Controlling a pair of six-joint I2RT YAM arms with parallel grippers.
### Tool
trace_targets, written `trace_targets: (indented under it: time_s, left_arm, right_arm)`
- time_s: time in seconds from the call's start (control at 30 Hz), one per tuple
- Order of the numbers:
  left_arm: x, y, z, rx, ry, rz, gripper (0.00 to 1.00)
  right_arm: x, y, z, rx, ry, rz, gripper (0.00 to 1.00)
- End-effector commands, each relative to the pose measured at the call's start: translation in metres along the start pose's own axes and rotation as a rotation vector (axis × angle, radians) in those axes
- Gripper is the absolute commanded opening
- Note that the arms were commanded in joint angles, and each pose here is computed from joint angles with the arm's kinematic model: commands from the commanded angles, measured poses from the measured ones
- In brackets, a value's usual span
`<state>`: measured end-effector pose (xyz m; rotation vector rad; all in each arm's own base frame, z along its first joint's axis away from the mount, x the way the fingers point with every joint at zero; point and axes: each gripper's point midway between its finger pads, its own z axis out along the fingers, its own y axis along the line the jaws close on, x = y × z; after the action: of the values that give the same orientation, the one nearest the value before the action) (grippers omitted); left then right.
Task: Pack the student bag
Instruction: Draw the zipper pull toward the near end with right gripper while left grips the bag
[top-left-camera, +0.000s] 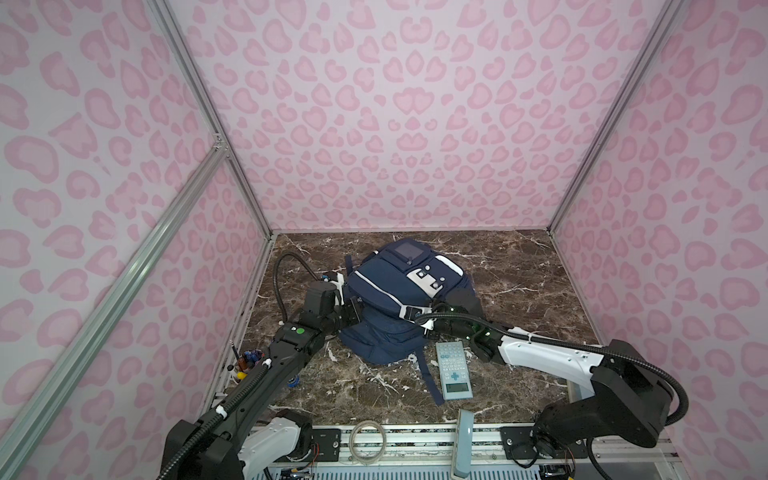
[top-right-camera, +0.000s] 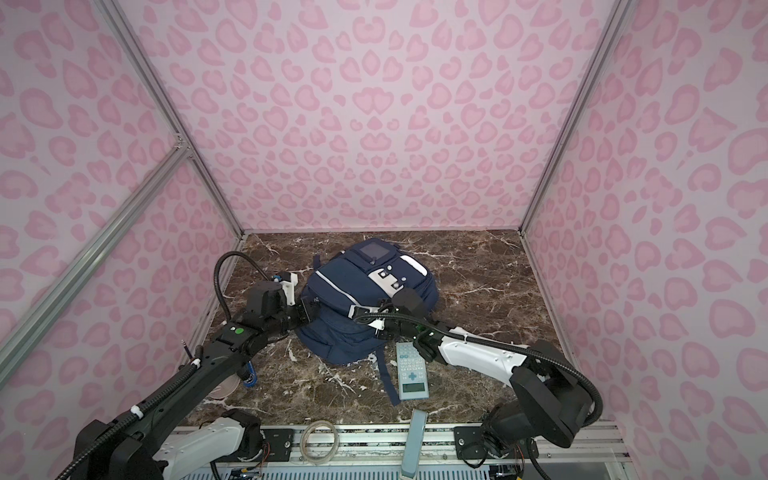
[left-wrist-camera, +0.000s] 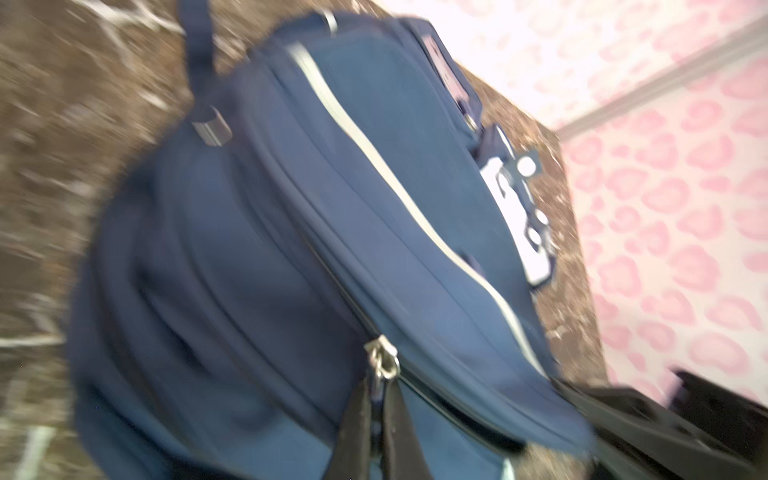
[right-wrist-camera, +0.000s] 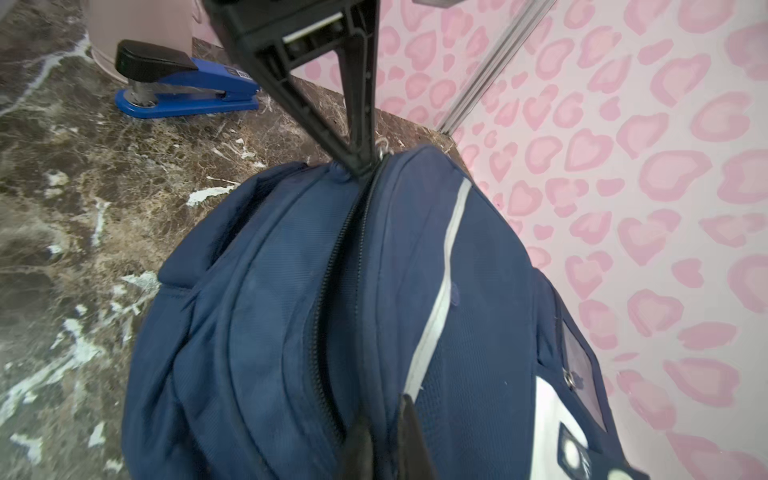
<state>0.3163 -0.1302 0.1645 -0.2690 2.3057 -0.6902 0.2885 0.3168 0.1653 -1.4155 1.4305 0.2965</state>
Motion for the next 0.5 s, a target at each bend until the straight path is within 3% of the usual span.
trace_targets:
  time_s: [0.0, 0.1, 0.2, 0.33, 0.47]
  left_arm:
    - [-0.027, 0.037, -0.003, -0.168, -0.101, 0.026, 0.03]
    - [-0.018, 0.046, -0.002, -0.193, -0.092, 0.023, 0.03]
    - [-0.003, 0.041, -0.001, -0.132, -0.058, 0.003, 0.03]
    - [0.014, 0.022, -0.009, -0.004, -0.029, -0.038, 0.03]
    - [0.036, -0.003, -0.013, 0.092, 0.026, -0.042, 0.03]
  right_arm:
    - [0.034, 0.010, -0.014, -0.098, 0.077, 0.018, 0.00]
    - [0.055, -0.010, -0.019, -0.097, 0.098, 0.049, 0.00]
    - [0.075, -0.031, -0.020, -0.076, 0.127, 0.095, 0.00]
    - [0.104, -0.070, -0.023, 0.117, 0.246, 0.132, 0.00]
    - [0.098, -0.089, -0.035, 0.249, 0.224, 0.195, 0.26]
